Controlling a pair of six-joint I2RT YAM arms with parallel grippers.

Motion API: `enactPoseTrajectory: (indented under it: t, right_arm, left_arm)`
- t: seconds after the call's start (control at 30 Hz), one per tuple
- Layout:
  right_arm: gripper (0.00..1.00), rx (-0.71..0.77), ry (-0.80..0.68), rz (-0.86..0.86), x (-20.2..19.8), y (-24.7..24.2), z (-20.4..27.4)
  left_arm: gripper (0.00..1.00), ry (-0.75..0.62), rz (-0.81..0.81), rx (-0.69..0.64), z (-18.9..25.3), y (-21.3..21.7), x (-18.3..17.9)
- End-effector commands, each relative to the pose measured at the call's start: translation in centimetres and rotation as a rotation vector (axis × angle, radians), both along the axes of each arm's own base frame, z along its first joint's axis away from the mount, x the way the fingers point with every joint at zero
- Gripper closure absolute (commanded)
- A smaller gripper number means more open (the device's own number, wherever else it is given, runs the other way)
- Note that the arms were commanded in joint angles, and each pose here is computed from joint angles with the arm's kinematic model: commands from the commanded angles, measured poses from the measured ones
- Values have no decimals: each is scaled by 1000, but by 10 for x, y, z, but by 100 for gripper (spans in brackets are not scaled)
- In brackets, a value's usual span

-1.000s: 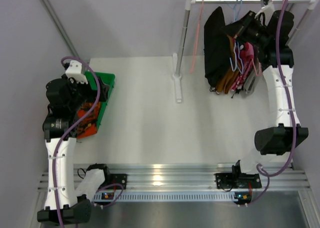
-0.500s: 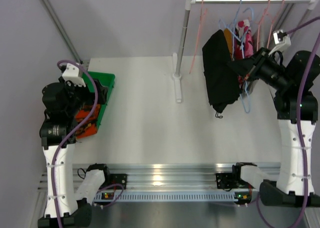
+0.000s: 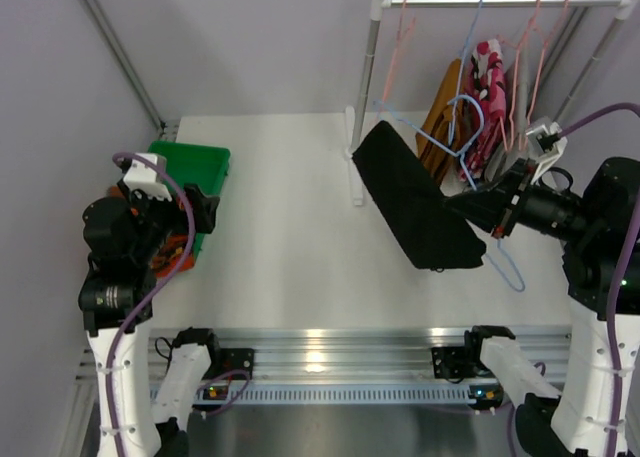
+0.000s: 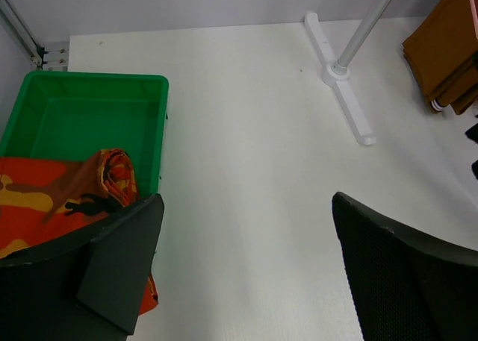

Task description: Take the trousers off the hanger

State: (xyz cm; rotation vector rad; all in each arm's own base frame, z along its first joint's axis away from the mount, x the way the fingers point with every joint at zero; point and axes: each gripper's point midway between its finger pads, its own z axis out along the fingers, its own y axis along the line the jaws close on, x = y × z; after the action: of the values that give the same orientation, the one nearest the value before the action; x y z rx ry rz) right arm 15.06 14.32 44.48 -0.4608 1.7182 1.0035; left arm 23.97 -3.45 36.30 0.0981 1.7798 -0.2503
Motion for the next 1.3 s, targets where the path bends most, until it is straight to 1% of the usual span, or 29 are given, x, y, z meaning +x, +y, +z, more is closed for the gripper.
enactPoseTrajectory:
  t: [0.0, 0.13, 0.17, 0.23, 0.27, 0.3, 0.33, 0.37, 0.4, 0.43, 0.47, 0.5, 0.53, 0.57, 0.6, 0.63, 0.7, 0.73, 0.8, 0.83, 0.87, 0.9, 0.93, 1.0, 1.03, 1.1, 1.13, 1.17, 1.27]
  right_arm:
    - [100, -12, -71, 176, -15, 11, 15]
    - [100, 22, -37, 262, -9, 20, 19]
    - [100, 26, -31, 326, -17, 31, 19]
    - [100, 18, -12, 332, -10, 42, 17]
    - [100, 17, 3, 429, -26, 61, 12]
    - [100, 22, -4, 406, -19, 71, 13]
    - [100, 22, -2, 432, -21, 81, 11]
    - [100, 19, 7, 510, -37, 97, 7]
    - [100, 13, 6, 520, -37, 105, 6]
    - [100, -4, 15, 503, -27, 116, 1]
    - [100, 7, -8, 528, -32, 125, 9]
    - [100, 14, -1, 518, -27, 130, 11]
    - [100, 11, 12, 481, -12, 138, 10]
    - [100, 33, -17, 465, -7, 142, 24]
    - [100, 52, -4, 444, 0, 146, 30]
    - [100, 56, 15, 401, 16, 154, 30]
    - [100, 111, 4, 375, 23, 161, 53]
    - [100, 112, 22, 337, 37, 169, 51]
    - [100, 150, -2, 320, 40, 178, 70]
    - [100, 145, 5, 283, 53, 185, 68]
    - [100, 163, -18, 283, 50, 189, 80]
    - [100, 169, -25, 268, 54, 193, 84]
    - [100, 160, -12, 226, 68, 201, 79]
    - [100, 183, -28, 202, 73, 206, 93]
    - [100, 185, -28, 167, 84, 212, 95]
    - [100, 190, -29, 132, 96, 218, 97]
    - [100, 181, -22, 95, 110, 224, 91]
    - [100, 195, -36, 82, 113, 225, 98]
    - [100, 198, -29, 21, 133, 233, 95]
  left_arm:
    - [1, 12, -34, -35, -8, -10, -16]
    - [1, -4, -66, -44, -14, -17, -34]
    - [1, -14, -74, -53, -13, -19, -37]
    - [1, -30, -109, -64, -15, -26, -44]
    - [1, -33, -117, -75, -15, -28, -46]
    - [1, -36, -132, -79, -16, -30, -49]
    - [1, -29, -143, -85, -18, -32, -49]
    - [1, -30, -158, -87, -18, -35, -51]
    - [1, -31, -166, -86, -19, -36, -52]
    - [1, -45, -178, -74, -17, -37, -55]
    - [1, -54, -192, -67, -17, -39, -56]
    - [1, -76, -195, -57, -15, -39, -57]
    - [1, -87, -200, -49, -14, -39, -58]
    - [1, -100, -204, -39, -13, -40, -60]
    - [1, -102, -213, -41, -12, -41, -61]
    - [1, -101, -222, -42, -11, -42, -63]
    - [1, -106, -248, -47, -8, -47, -65]
    - [1, -120, -254, -41, -5, -47, -66]
    - [1, -136, -260, -31, -2, -48, -66]
    - [1, -148, -263, -18, 0, -47, -63]
    - [1, -152, -266, -11, 1, -47, -62]
    - [1, -147, -266, -7, 1, -46, -57]
    - [1, -150, -270, -5, 4, -47, -55]
    - [1, -174, -289, -4, 12, -49, -49]
    - [1, -166, -315, -19, 12, -53, -44]
    - [1, -198, -347, -24, 21, -57, -36]
    - [1, -204, -362, -26, 23, -59, -32]
    - [1, -193, -392, -34, 21, -63, -26]
    - [1, -249, -453, -24, 29, -70, -15]
